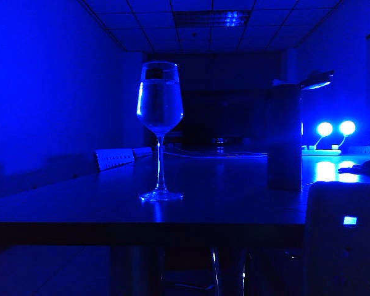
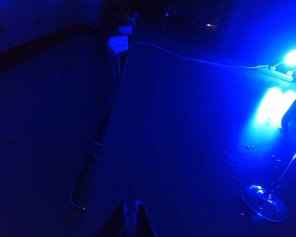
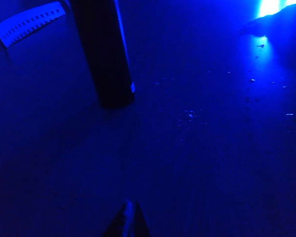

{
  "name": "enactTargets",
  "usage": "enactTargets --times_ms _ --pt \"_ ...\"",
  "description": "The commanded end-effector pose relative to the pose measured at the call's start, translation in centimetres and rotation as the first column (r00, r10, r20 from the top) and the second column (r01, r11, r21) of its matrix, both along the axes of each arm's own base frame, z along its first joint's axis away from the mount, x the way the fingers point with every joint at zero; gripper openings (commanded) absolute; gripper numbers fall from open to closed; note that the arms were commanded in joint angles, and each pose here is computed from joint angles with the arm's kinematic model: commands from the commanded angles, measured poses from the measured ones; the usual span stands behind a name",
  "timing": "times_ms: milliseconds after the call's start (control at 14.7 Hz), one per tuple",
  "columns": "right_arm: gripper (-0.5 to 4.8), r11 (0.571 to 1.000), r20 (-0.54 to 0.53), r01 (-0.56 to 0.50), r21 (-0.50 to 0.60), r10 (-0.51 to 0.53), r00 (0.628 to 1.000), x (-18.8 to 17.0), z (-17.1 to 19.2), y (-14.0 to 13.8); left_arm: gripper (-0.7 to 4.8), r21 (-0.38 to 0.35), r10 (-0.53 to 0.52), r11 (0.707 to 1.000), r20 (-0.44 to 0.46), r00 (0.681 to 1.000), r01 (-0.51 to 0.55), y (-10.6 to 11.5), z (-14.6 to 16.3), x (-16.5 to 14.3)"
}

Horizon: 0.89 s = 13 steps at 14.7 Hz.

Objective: Pick up the black thermos cup, pour some water from it into the stemmed glass, and then put the thermos cup back on the table.

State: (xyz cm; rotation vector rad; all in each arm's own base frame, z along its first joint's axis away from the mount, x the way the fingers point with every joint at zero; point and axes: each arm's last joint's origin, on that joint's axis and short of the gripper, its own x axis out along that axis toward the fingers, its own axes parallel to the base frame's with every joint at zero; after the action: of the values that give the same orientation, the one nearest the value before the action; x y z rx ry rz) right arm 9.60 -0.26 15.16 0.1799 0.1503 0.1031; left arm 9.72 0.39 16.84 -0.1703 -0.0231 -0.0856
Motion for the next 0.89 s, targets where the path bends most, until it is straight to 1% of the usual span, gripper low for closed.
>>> enactTargets --times_ms 68,136,204,340,885 --pt "-0.06 1.0 0.014 -0.001 -0.001 0.001 1.0 0.04 0.06 0.01 0.26 0.011 -0.004 1.0 0.016 1.0 0.004 -0.01 0.14 0.0" --pt "-0.06 1.0 0.017 -0.001 -0.005 0.001 1.0 0.04 0.08 0.01 0.26 0.01 0.003 1.0 0.011 1.0 -0.003 0.01 0.08 0.0" --pt "-0.06 1.0 0.027 0.022 -0.009 -0.021 0.999 0.06 0.18 -0.06 0.26 0.007 0.082 0.997 0.006 0.997 -0.082 0.25 0.03 0.01" --pt "-0.06 0.995 0.048 0.094 -0.022 -0.092 0.995 0.09 0.37 -0.27 0.26 -0.002 0.227 0.974 0.029 0.973 -0.227 0.67 0.27 -0.03" --pt "-0.06 0.995 0.044 0.092 -0.022 -0.091 0.995 0.09 0.34 -0.26 0.26 -0.001 0.226 0.974 0.027 0.974 -0.226 0.67 0.24 -0.03"
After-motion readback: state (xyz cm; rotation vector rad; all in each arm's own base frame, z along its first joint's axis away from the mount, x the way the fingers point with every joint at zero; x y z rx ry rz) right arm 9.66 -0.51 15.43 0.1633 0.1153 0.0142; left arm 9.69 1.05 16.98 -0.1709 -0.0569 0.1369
